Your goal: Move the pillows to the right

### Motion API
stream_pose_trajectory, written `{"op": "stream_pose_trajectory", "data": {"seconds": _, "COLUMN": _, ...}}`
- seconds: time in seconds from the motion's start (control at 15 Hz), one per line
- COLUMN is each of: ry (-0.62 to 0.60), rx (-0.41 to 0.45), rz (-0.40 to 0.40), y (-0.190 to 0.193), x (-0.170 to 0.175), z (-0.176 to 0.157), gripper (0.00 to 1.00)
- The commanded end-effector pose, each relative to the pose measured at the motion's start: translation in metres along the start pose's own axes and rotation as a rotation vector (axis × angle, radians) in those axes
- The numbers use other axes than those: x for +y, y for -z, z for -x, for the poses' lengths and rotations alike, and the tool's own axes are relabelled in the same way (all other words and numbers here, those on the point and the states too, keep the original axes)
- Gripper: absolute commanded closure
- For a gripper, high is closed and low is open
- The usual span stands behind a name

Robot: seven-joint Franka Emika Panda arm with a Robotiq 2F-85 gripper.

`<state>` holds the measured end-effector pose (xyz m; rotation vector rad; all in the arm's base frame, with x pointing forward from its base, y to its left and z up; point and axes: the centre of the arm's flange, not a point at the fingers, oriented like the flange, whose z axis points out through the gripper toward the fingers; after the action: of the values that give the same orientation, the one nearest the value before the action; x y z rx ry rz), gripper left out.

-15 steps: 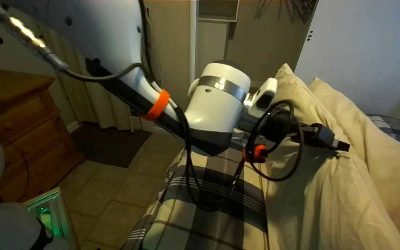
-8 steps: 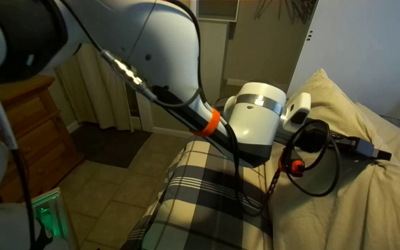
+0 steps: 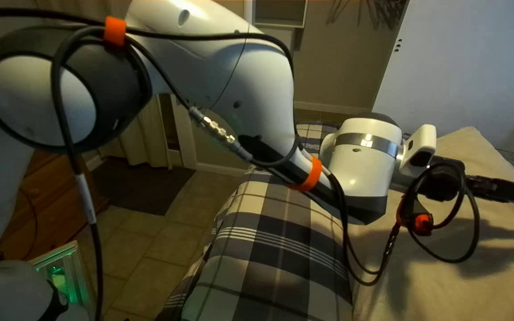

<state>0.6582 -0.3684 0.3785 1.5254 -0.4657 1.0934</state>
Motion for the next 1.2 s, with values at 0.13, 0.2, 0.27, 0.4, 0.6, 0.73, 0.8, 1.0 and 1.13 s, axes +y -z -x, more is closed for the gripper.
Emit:
{"op": "stream_pose_trajectory", "data": {"seconds": 0.13, "ry": -0.044, "rx": 0.015, "rz": 0.008, "y": -0.021, "x": -0.006, "z": -0.025, "gripper": 0.09}}
{"op": "stream_pose_trajectory", "data": {"seconds": 0.2, "ry": -0.042, "rx": 0.000, "rz": 0.006, "y": -0.017, "x": 0.000, "z": -0.032, "gripper": 0.02}}
{"op": "stream_pose_trajectory", "data": {"seconds": 0.27, "ry": -0.026, "rx": -0.030, "rz": 0.006, "y": -0.013, "x": 0.010, "z": -0.040, "gripper": 0.00}}
{"op": "stream_pose_trajectory", "data": {"seconds": 0.4, "ry": 0.027, "rx": -0.107, "rz": -0.013, "y": -0.007, "x": 0.030, "z": -0.055, "gripper": 0.00}}
{"op": "stream_pose_trajectory", "data": {"seconds": 0.6, "ry": 0.114, "rx": -0.223, "rz": -0.080, "y": 0.000, "x": 0.074, "z": -0.080, "gripper": 0.00}}
{"op": "stream_pose_trajectory", "data": {"seconds": 0.73, "ry": 0.155, "rx": -0.278, "rz": -0.134, "y": 0.003, "x": 0.101, "z": -0.092, "gripper": 0.00}}
{"op": "stream_pose_trajectory", "data": {"seconds": 0.8, "ry": 0.173, "rx": -0.302, "rz": -0.166, "y": 0.006, "x": 0.113, "z": -0.097, "gripper": 0.00}}
{"op": "stream_pose_trajectory", "data": {"seconds": 1.0, "ry": 0.212, "rx": -0.374, "rz": -0.267, "y": 0.018, "x": 0.143, "z": -0.106, "gripper": 0.00}}
{"op": "stream_pose_trajectory", "data": {"seconds": 1.13, "ry": 0.223, "rx": -0.426, "rz": -0.342, "y": 0.029, "x": 0.155, "z": -0.112, "gripper": 0.00}}
